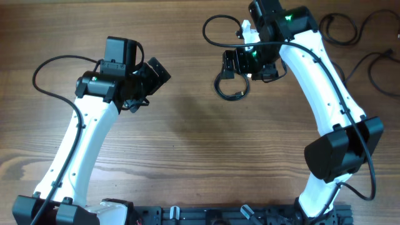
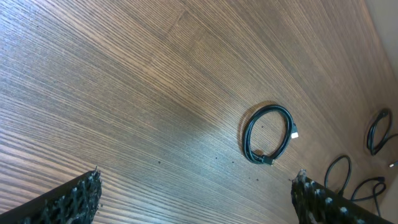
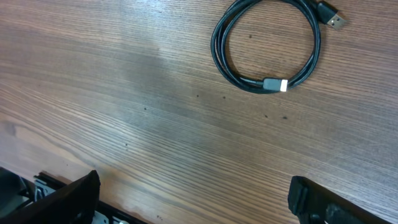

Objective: Untangle cables

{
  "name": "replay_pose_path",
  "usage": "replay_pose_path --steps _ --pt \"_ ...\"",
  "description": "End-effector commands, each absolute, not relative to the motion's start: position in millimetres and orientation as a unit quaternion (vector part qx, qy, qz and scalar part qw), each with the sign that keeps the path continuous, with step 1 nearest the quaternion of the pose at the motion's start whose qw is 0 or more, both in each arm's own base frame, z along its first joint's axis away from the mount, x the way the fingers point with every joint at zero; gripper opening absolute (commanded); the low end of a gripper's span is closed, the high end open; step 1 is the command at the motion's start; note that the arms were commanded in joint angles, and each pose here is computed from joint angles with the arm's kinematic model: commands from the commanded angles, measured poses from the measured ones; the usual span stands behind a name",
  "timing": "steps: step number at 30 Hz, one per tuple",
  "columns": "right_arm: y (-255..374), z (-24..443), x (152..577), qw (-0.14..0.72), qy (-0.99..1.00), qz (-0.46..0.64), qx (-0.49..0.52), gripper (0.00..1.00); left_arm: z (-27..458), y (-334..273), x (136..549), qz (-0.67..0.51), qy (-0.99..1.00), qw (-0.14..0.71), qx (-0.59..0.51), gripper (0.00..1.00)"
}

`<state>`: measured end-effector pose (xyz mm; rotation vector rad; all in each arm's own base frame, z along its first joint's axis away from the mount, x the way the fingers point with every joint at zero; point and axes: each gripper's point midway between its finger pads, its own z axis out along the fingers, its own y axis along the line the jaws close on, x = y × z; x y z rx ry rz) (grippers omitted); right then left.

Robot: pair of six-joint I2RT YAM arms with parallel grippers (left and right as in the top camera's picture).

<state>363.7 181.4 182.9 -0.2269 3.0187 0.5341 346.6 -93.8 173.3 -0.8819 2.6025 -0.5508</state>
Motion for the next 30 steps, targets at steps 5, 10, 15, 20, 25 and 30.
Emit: replay_pose_path --steps 5,10,15,20,25,30 --pt "172.3 179.8 357.1 0.02 0.986 0.152 -0.067 1.0 175.3 -92.5 348.0 -0.187 0.918 0.177 -0.301 1.0" --pt "174.8 181.1 367.3 0.042 0.985 0.155 -0.07 1.0 175.3 -92.5 348.1 -0.187 0.918 0.177 -0.301 1.0" --pt "129.3 175.4 388.8 0.085 0.995 0.036 -0.035 1.0 175.3 -92.5 348.0 -0.187 0.918 0.177 -0.301 1.0" --pt "83.8 175.3 400.5 0.088 0.996 0.023 0.015 1.0 180.3 -94.1 356.7 -0.197 0.913 0.194 -0.3 1.0" --pt "47.6 175.5 407.9 0.091 0.994 0.02 0.062 1.0 182.2 -108.6 351.0 -0.232 0.914 0.169 -0.288 1.0" --pt "47.1 177.0 414.5 0.102 0.992 0.037 0.068 1.0 187.5 -130.8 340.6 -0.288 0.911 0.127 -0.267 1.0"
